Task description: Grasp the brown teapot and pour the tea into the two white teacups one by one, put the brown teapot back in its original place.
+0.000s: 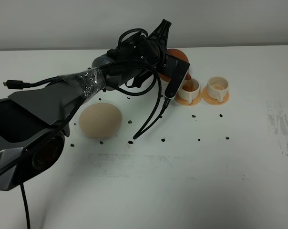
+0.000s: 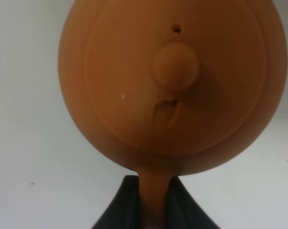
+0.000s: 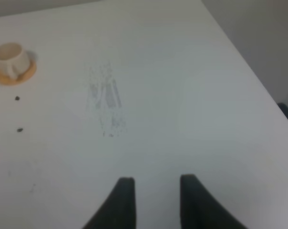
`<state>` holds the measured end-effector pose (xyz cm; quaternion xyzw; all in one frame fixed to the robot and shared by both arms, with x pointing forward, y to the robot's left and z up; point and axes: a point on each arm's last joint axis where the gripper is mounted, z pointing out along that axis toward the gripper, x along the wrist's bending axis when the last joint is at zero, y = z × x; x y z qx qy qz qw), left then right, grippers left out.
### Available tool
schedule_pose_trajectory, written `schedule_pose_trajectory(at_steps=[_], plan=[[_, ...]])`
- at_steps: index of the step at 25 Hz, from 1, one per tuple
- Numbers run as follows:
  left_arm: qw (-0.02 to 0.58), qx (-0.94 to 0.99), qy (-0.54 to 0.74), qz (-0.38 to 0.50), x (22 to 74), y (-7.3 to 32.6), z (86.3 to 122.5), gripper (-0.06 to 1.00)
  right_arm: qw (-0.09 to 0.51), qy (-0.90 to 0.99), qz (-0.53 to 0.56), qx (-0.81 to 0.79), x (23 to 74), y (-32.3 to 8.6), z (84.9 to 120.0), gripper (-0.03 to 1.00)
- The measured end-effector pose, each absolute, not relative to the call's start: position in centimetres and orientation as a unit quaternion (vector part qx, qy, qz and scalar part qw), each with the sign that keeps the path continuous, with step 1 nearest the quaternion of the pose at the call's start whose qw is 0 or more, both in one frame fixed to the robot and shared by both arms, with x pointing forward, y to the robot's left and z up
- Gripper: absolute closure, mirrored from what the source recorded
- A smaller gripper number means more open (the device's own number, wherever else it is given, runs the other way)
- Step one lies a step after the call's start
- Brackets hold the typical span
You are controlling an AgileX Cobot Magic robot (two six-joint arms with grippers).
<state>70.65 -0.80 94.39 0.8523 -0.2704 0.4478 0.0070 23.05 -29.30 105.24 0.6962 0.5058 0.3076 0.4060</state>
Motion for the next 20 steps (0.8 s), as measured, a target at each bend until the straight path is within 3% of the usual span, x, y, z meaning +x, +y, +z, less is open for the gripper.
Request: schedule_pose_trajectory(at_steps=[20], plan=[[-0.006,0.834,-0.295,0.467,70.84,-0.94,94.73,0.86,0.406,0.506,0.308,0.696,23.05,-29.3,105.24,0.75]])
